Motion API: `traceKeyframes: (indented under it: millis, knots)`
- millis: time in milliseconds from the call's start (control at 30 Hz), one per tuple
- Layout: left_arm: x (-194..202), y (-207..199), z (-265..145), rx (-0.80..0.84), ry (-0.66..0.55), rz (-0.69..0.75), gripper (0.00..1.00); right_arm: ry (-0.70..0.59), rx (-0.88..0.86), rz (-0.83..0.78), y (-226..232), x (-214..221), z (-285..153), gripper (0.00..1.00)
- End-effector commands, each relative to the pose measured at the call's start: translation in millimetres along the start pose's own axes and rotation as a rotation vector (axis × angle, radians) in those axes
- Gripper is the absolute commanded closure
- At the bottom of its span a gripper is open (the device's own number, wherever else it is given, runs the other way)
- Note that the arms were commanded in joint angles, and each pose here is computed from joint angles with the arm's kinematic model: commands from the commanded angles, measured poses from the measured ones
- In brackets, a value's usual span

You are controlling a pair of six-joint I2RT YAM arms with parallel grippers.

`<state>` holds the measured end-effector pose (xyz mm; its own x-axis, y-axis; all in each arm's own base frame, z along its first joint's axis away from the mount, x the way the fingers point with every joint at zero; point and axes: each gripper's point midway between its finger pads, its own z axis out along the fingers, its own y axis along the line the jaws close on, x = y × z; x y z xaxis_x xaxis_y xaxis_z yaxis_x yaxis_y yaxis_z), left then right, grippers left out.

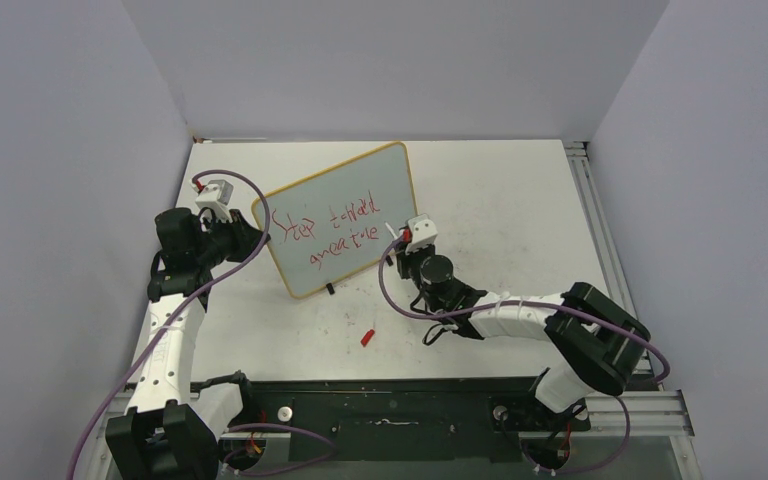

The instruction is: Write a sentence on the whiteboard

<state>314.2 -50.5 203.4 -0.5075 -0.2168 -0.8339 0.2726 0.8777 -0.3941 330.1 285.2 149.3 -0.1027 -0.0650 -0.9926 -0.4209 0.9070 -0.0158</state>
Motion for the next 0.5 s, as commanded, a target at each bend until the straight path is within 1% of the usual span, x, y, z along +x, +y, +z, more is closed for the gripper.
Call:
traceKeyframes:
  millis: [0, 467]
  knots:
    - [-5.3, 0.2, -1.7, -0.004, -0.015, 0.007, 1.0, -0.06, 0.0, 0.028, 2.8, -19.5, 10.3, 0.95]
    - [-4.5, 0.3, -1.5, -0.005, -0.013, 0.007, 1.0, -0.03, -0.022, 0.015, 8.4, -7.8, 16.6, 0.95]
